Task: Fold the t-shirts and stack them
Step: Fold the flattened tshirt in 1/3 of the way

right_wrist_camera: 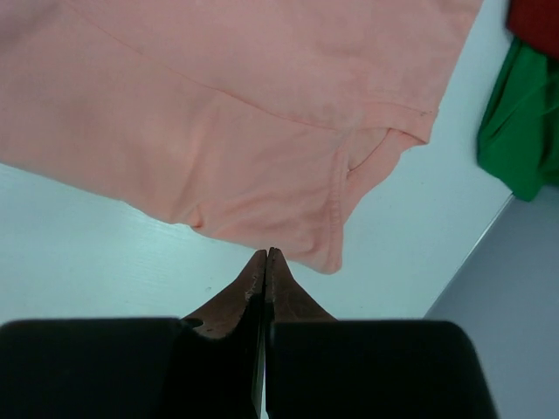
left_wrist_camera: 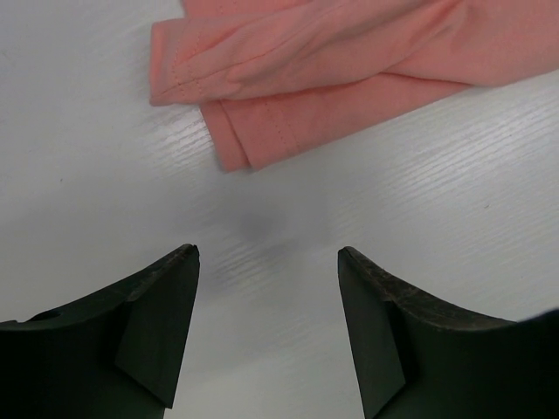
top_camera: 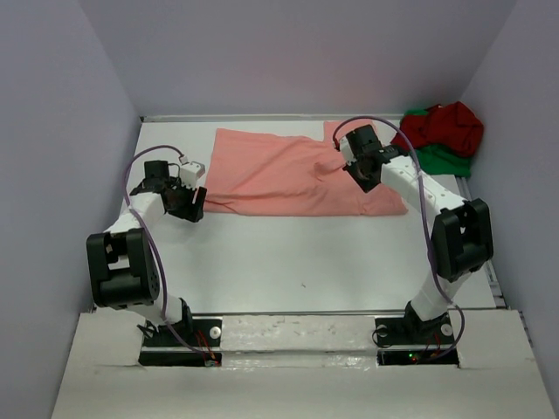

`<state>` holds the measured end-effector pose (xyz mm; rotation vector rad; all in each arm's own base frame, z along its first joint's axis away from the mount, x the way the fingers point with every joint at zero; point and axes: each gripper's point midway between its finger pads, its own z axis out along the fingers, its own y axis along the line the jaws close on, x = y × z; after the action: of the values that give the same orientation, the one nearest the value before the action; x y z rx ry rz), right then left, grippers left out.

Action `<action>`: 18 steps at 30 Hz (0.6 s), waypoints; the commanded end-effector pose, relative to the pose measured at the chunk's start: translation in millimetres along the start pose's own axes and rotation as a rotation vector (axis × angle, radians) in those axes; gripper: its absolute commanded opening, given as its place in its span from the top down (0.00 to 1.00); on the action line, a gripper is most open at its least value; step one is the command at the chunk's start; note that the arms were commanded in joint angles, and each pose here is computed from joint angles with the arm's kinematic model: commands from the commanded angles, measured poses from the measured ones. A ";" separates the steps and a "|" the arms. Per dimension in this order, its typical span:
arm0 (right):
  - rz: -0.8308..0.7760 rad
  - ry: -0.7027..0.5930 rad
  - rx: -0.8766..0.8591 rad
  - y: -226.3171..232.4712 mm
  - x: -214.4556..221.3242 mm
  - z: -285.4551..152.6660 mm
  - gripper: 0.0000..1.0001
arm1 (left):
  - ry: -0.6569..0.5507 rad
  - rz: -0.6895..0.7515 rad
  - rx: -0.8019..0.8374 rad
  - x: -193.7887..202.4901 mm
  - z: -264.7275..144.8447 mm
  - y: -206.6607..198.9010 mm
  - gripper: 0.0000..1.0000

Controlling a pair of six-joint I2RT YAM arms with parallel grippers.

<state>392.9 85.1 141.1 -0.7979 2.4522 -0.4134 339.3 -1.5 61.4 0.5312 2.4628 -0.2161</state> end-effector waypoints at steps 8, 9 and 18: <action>0.013 0.055 -0.262 53.9 -8.2 47.5 1.00 | -0.046 0.004 0.009 -20.5 6.2 3.2 0.26; 0.013 0.052 -0.272 53.8 -13.6 47.1 1.00 | -0.047 0.004 0.012 -21.1 6.6 2.6 0.26; 0.012 0.081 -0.336 71.1 -14.0 66.3 1.00 | -0.053 0.003 -0.003 -22.8 4.9 4.6 0.26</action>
<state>401.8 128.6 54.7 -0.9240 2.6569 -0.0876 345.8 -4.6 55.0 0.5229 2.4629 -0.2318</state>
